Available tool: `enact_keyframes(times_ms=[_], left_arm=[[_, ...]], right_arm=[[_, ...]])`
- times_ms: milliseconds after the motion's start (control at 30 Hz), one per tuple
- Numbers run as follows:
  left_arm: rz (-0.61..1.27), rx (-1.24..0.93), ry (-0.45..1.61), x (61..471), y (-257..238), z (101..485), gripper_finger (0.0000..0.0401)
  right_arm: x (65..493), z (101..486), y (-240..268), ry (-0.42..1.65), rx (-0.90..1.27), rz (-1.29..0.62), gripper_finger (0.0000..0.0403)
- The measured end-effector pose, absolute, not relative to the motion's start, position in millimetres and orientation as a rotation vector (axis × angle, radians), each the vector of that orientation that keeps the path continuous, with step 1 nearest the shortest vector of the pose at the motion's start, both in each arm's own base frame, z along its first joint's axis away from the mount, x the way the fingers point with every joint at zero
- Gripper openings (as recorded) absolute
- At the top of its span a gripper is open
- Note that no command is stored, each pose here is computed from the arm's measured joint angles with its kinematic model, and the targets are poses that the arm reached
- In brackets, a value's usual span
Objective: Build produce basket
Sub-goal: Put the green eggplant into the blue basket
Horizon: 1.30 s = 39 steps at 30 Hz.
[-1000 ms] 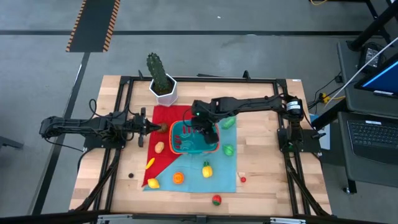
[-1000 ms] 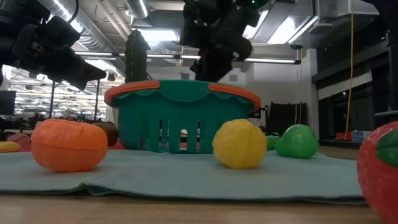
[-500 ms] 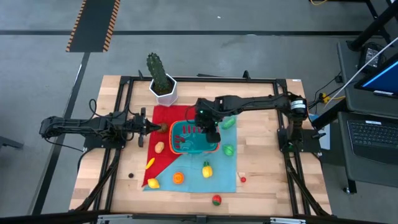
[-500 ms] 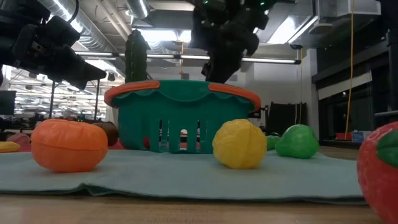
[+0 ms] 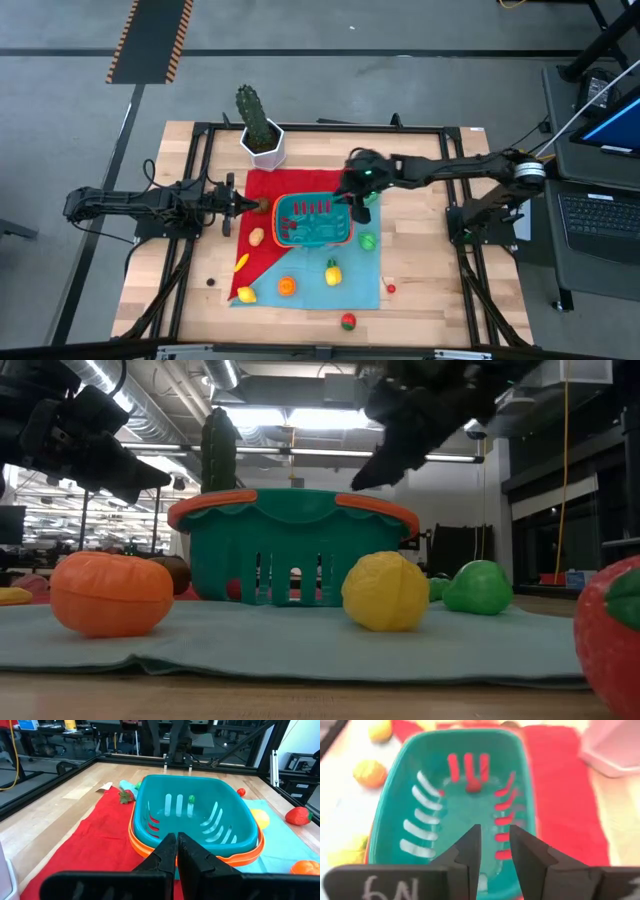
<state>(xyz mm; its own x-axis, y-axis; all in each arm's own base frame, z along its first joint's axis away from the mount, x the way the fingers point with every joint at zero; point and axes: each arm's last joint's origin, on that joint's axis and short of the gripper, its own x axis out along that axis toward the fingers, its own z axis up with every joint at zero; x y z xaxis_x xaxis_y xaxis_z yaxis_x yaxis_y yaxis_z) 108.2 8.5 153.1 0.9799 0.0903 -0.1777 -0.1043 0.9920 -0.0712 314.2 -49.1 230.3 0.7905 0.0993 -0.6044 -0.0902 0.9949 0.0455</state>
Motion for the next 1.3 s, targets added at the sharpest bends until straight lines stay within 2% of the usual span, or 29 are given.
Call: enact_keyframes(times_ms=[233, 467, 767, 1300], left_arm=[[0.098, -0.080, 0.173, 108.2, 8.5, 153.3, 0.0008], [0.099, -0.081, 0.173, 108.2, 8.5, 153.3, 0.0008], [0.099, -0.081, 0.174, 108.2, 8.5, 153.2, 0.0008], [0.099, -0.082, 0.175, 108.2, 8.5, 153.1, 0.0008]], right_arm=[[272.8, 223.2, -54.9, 0.392, 0.035, 0.098, 0.0103], [242.6, 201.1, -56.6, 0.335, 0.089, 0.128, 0.0103], [224.3, 188.0, -61.6, 0.205, 0.076, 0.219, 0.0103], [222.2, 181.4, -58.9, 0.250, 0.135, 0.223, 0.0103]])
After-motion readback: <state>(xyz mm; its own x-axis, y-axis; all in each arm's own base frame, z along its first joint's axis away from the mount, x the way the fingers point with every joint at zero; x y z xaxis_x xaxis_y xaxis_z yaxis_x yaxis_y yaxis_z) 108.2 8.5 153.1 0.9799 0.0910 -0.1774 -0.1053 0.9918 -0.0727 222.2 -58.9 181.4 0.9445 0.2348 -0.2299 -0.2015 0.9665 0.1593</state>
